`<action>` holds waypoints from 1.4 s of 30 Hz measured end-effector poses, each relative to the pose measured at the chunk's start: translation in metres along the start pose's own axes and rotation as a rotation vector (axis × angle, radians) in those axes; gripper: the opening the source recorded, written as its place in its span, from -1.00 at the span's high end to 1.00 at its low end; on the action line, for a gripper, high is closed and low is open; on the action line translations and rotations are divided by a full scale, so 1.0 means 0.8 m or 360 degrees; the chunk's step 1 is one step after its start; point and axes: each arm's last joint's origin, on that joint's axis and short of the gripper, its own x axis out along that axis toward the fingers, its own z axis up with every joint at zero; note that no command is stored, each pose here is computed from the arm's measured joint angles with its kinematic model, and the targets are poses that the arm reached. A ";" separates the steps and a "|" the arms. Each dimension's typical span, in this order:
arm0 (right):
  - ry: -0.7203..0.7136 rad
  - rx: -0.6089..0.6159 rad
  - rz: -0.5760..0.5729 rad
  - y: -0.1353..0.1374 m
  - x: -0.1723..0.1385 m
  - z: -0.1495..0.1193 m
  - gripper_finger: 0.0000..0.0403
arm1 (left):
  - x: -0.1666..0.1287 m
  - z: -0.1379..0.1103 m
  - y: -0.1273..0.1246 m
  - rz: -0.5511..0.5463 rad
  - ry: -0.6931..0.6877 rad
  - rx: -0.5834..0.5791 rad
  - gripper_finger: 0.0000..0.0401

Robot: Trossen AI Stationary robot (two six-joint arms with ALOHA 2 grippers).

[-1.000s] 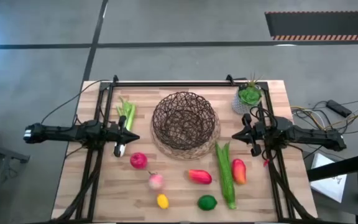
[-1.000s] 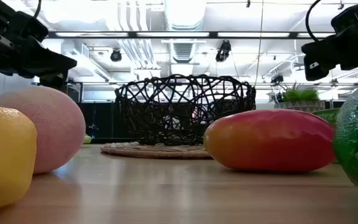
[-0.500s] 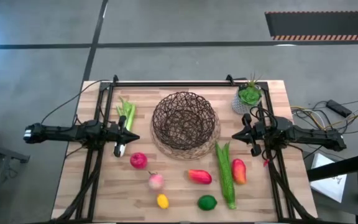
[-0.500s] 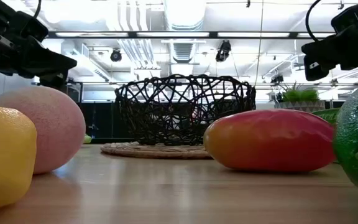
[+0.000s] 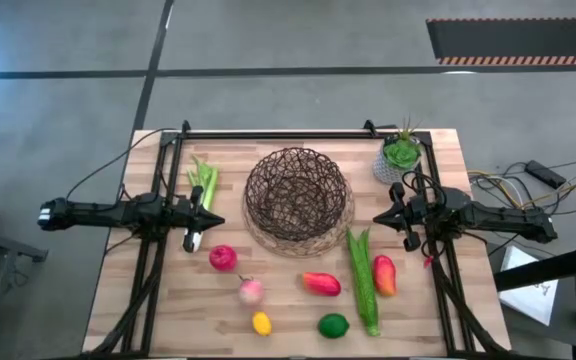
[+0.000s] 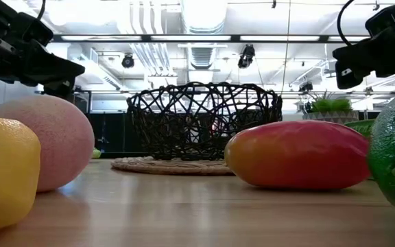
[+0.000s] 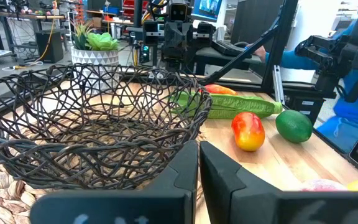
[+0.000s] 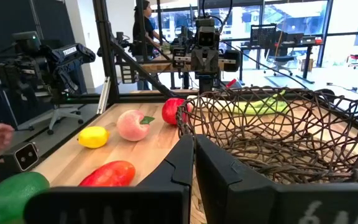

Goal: Build produce basket

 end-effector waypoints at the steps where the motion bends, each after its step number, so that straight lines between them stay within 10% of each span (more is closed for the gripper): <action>1: 0.0000 0.0000 0.0001 0.000 0.000 0.000 0.96 | 0.000 0.000 0.000 0.0000 0.0000 0.0000 1.00; 21: -0.0001 0.0000 -0.0001 0.000 0.000 0.000 0.96 | 0.000 0.003 0.000 0.0008 -0.0042 0.0004 1.00; 35: 0.0000 0.0000 0.0000 0.000 0.000 0.000 0.96 | -0.021 0.069 -0.006 -0.0026 -0.0973 0.0023 1.00; 42: -0.0001 0.0000 0.0000 0.000 0.000 0.000 0.96 | -0.005 0.081 -0.006 0.0086 -0.0852 -0.0037 1.00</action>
